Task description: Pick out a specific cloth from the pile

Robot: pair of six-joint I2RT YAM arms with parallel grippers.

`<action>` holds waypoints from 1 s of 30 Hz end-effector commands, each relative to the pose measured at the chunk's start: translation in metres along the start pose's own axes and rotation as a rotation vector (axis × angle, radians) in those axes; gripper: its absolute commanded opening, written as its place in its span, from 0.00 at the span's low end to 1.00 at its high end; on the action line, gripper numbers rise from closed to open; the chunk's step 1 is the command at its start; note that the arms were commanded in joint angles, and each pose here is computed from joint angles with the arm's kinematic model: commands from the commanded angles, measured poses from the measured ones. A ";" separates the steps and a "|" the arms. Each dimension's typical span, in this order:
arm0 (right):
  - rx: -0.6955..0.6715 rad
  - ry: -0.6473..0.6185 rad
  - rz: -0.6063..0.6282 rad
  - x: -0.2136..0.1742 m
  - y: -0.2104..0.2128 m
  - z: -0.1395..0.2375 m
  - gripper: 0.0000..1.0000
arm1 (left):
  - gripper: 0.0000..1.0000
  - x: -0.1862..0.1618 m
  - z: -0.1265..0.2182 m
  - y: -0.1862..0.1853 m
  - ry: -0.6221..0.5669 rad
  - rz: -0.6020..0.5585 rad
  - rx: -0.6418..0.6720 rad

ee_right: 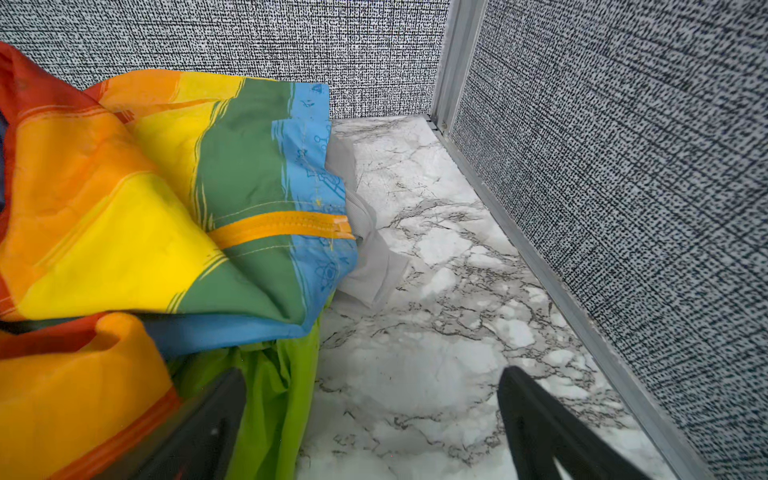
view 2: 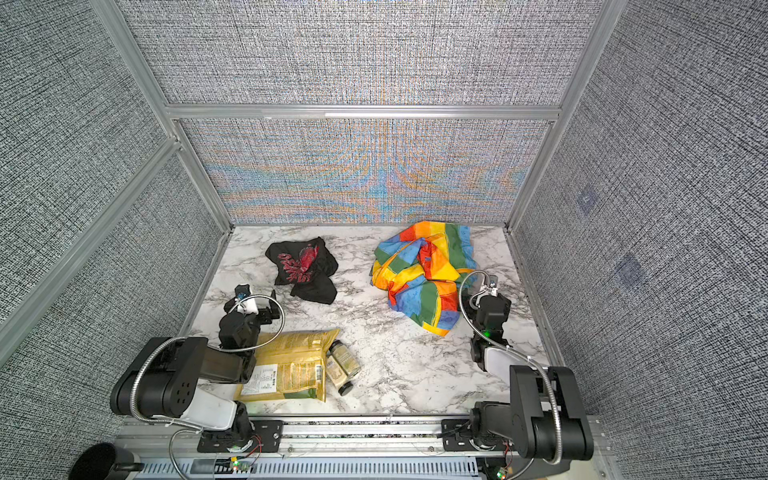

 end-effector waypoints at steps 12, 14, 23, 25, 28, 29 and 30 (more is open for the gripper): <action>0.106 -0.087 0.005 0.001 0.018 -0.010 0.99 | 0.99 0.012 0.000 0.000 -0.051 0.014 -0.003; 0.117 -0.117 0.007 0.000 0.020 -0.011 0.99 | 0.99 0.013 0.000 0.000 -0.052 0.014 -0.003; 0.128 -0.065 0.048 -0.003 0.029 -0.018 0.99 | 0.99 0.013 0.000 0.000 -0.054 0.014 -0.002; 0.128 -0.063 0.055 -0.003 0.030 -0.018 0.99 | 0.99 0.013 0.000 0.000 -0.052 0.014 -0.002; 0.125 -0.062 0.061 -0.003 0.031 -0.018 0.99 | 0.99 0.013 0.000 0.000 -0.052 0.014 -0.002; 0.123 -0.061 0.062 -0.003 0.031 -0.018 0.99 | 0.99 0.013 0.000 0.000 -0.053 0.014 -0.002; 0.122 -0.060 0.062 -0.004 0.030 -0.019 0.99 | 0.99 0.012 0.000 0.000 -0.051 0.014 -0.002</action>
Point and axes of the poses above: each gripper's point midway between its finger pads, its own z axis back along the fingers, its own y axis along the line the jaws close on, x = y × z, the point moved 1 cm from there along z, back along the fingers, and after that the axes turned 5 degrees about -z, right-handed, at the moved point
